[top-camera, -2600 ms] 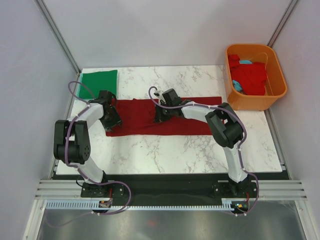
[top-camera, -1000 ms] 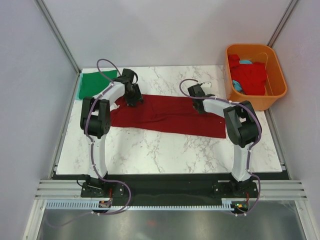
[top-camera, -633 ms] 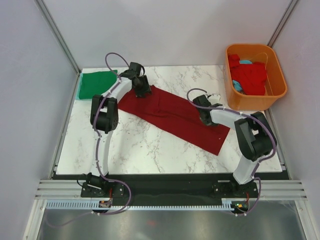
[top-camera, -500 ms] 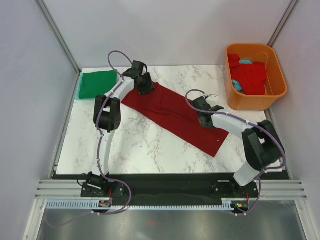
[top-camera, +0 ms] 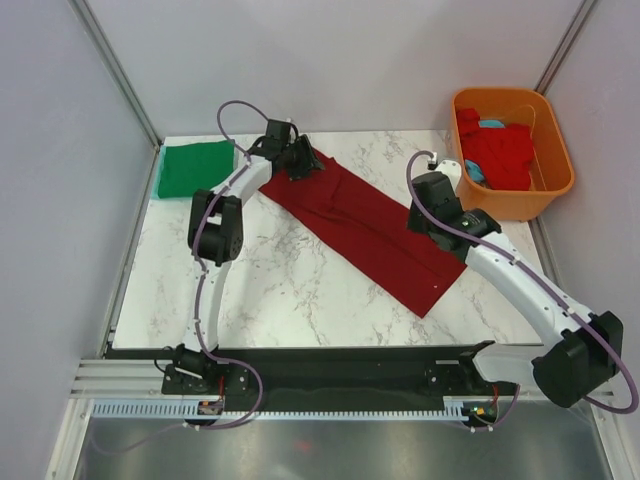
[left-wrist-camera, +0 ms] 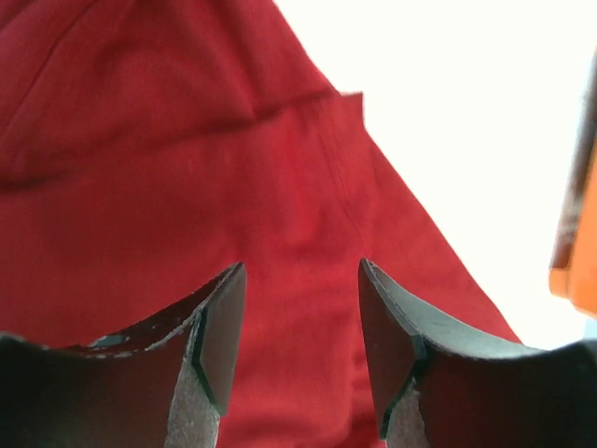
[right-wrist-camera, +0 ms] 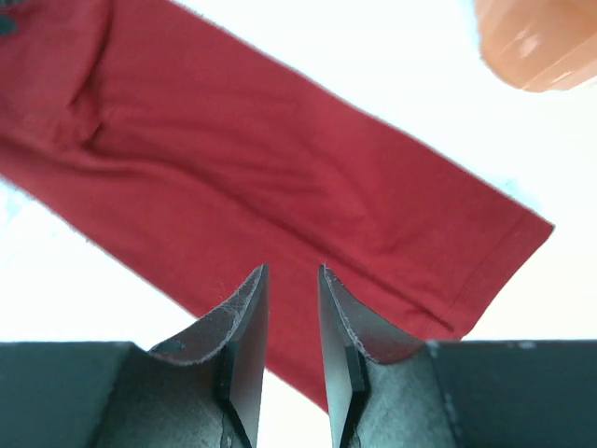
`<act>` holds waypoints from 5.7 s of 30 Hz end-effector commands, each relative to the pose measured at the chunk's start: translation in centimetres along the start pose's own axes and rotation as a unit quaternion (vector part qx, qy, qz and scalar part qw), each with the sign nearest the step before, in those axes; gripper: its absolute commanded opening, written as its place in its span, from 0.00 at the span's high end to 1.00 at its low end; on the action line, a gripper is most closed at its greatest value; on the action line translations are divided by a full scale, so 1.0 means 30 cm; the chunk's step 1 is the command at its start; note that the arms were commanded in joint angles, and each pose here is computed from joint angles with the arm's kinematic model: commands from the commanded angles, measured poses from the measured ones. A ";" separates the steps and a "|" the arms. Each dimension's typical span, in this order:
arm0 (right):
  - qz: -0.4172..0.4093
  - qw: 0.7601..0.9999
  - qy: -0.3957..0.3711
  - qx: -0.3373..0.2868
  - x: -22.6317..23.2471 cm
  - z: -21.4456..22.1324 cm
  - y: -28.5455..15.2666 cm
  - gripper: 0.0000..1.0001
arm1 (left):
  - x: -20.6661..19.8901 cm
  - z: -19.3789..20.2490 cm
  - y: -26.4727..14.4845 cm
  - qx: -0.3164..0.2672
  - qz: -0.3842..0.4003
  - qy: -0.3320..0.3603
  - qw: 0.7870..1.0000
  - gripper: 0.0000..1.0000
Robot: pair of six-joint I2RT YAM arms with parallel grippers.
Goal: Fold and stack the t-shirts
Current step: Fold the tshirt
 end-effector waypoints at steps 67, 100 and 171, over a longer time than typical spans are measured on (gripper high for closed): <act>-0.269 0.961 -0.058 0.003 0.347 -0.016 0.110 0.63 | 0.356 0.913 -0.882 0.048 -0.210 0.051 0.975 0.95; -0.327 0.934 -0.142 -0.019 0.657 -0.126 1.036 0.47 | 0.156 0.623 -1.068 -0.066 -0.084 0.080 0.991 0.51; -0.117 0.991 0.050 -0.028 0.176 -0.342 1.060 0.91 | -0.407 0.447 -0.073 -0.012 0.021 0.125 0.992 0.86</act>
Point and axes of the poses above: each gripper's point midway between its finger pads, its own y axis out along the fingers, its own x axis along the line the jaws close on, z = x × y, the point moved 4 cm from there along -y, back along the fingers, and after that the axes turned 7 degrees about -y, right-handed, at the moved point
